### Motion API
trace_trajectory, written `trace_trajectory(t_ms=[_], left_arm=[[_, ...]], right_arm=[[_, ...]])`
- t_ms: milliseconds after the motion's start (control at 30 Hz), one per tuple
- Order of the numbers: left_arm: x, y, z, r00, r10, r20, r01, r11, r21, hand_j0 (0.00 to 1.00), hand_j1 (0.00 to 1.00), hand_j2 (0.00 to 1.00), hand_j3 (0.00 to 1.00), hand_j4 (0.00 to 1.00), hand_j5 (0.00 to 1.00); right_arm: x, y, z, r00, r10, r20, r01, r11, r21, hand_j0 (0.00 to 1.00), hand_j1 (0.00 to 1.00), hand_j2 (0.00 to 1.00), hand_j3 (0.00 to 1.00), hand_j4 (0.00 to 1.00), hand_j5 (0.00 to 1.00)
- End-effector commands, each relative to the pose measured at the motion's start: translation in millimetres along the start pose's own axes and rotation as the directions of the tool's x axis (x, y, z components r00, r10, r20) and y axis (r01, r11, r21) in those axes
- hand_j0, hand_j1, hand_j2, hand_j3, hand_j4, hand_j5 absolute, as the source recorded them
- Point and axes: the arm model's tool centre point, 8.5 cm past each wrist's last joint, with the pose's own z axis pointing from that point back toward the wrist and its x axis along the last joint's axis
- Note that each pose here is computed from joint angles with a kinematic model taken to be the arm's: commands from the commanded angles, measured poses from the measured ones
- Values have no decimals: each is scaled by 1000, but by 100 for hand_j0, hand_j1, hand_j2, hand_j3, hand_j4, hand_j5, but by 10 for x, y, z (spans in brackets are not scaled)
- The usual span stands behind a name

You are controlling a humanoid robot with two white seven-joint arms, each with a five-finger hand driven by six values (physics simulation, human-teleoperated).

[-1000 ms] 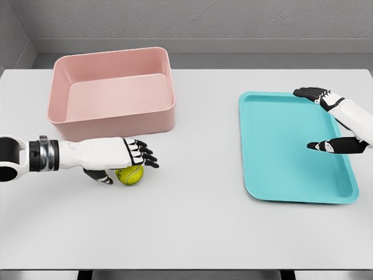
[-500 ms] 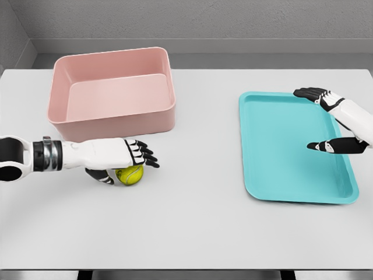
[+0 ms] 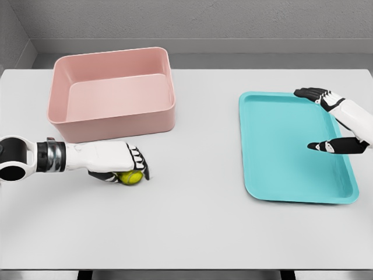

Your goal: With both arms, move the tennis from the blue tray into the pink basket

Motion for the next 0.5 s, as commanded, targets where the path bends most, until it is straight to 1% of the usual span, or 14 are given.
trace_trajectory(t_ms=[0, 467], left_arm=[[0, -15, 0, 1000, 4, 1, -4, 1000, -9, 56, 56, 56, 56, 56, 56], [-20, 130, 25, 1000, -12, 0, 12, 1000, 16, 56, 56, 56, 56, 56, 56]], right_arm=[[0, -10, 3, 1000, -5, 1, 5, 1000, -4, 100, 100, 100, 100, 100, 100], [-4, -4, 8, 1000, -8, -1, 8, 1000, -4, 100, 100, 100, 100, 100, 100]])
